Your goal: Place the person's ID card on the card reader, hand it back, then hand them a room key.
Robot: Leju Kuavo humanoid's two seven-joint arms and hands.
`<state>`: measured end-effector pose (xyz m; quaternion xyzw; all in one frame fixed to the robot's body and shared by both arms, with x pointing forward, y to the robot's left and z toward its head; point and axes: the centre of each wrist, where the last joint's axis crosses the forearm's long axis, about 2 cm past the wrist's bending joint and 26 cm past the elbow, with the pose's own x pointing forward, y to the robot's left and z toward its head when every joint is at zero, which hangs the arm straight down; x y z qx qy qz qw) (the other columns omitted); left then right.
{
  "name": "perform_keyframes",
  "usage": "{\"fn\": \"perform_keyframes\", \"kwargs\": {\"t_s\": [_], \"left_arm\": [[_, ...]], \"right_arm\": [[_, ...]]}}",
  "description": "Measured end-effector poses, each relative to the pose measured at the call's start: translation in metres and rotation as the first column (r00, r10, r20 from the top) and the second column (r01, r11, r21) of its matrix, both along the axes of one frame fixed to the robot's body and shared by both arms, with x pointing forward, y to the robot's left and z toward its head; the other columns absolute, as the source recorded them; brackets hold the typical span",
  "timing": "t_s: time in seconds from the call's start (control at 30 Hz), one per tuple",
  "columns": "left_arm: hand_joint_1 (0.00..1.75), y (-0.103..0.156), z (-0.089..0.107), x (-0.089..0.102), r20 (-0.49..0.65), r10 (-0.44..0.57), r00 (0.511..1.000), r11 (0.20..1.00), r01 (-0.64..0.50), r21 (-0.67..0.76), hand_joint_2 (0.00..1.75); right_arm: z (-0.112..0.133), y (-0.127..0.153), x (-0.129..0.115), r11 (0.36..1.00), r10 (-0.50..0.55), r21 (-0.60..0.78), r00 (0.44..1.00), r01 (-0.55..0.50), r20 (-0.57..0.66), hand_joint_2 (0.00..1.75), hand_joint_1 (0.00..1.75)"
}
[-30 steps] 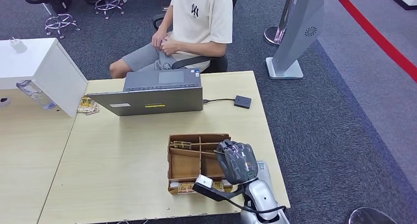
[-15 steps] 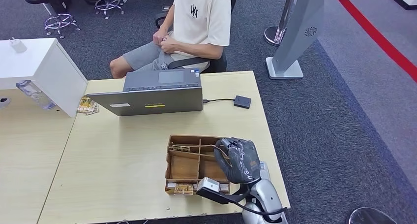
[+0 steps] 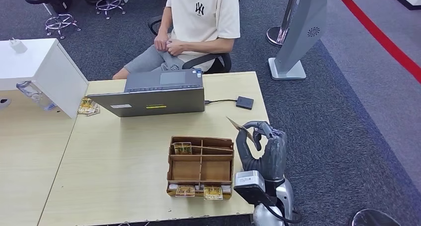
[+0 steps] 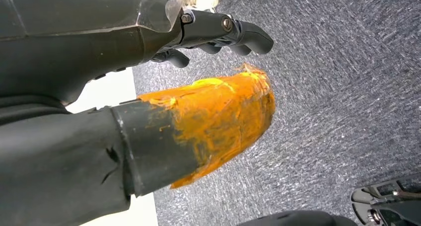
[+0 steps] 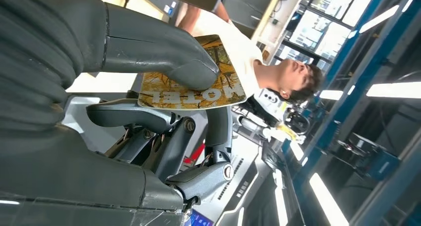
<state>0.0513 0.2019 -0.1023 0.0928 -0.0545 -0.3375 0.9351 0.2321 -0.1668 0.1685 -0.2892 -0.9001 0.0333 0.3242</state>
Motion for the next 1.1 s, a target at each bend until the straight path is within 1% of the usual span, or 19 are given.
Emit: {"fn": "perform_keyframes", "kwargs": {"t_s": [0.17,0.27,0.37,0.43,0.57,0.67,0.73,0.83,0.97,1.1], "left_arm": [[0.00,-0.001,0.000,0.000,0.001,-0.002,1.000,1.000,0.002,-0.002,0.00],[0.00,-0.001,0.000,0.000,0.004,-0.008,1.000,1.000,0.008,-0.003,0.00],[0.00,-0.001,0.000,0.001,0.006,-0.021,1.000,1.000,0.021,-0.002,0.00],[0.00,0.000,0.000,0.002,0.007,-0.034,0.999,0.999,0.034,-0.001,0.00],[0.00,0.000,0.000,0.004,0.004,-0.061,0.998,0.998,0.061,0.001,0.00],[0.00,0.001,0.001,0.006,0.002,-0.074,0.997,0.997,0.074,0.002,0.00],[0.00,0.002,0.001,0.008,-0.004,-0.083,0.997,0.997,0.083,0.004,0.00],[0.00,0.004,0.001,0.016,-0.007,-0.108,0.994,0.994,0.108,0.005,0.00],[0.00,0.005,0.003,0.027,-0.004,-0.132,0.991,0.991,0.132,0.006,0.00],[0.00,0.006,0.004,0.032,0.003,-0.141,0.990,0.990,0.141,0.010,0.00]], "right_arm": [[0.004,0.001,-0.002,1.000,0.013,0.017,1.000,-0.013,0.010,1.75,1.75],[0.006,0.003,-0.002,1.000,0.026,-0.006,1.000,-0.026,0.015,1.75,1.75],[0.009,0.007,0.002,0.996,0.033,-0.080,0.999,-0.029,0.043,1.75,1.75],[0.013,0.011,0.007,0.984,0.034,-0.175,0.996,-0.019,0.080,1.75,1.75],[0.023,0.018,0.025,0.912,0.040,-0.409,0.982,0.040,0.186,1.75,1.75],[0.029,0.020,0.039,0.860,0.039,-0.503,0.972,0.087,0.233,1.75,1.75],[0.035,0.020,0.049,0.829,0.021,-0.545,0.968,0.123,0.251,1.75,1.75],[0.053,0.025,0.072,0.780,-0.035,-0.593,0.961,0.197,0.274,1.75,1.75],[0.074,0.037,0.099,0.759,-0.104,-0.600,0.957,0.253,0.272,1.75,1.75],[0.082,0.044,0.111,0.742,-0.095,-0.619,0.955,0.257,0.282,1.75,1.75]]}}
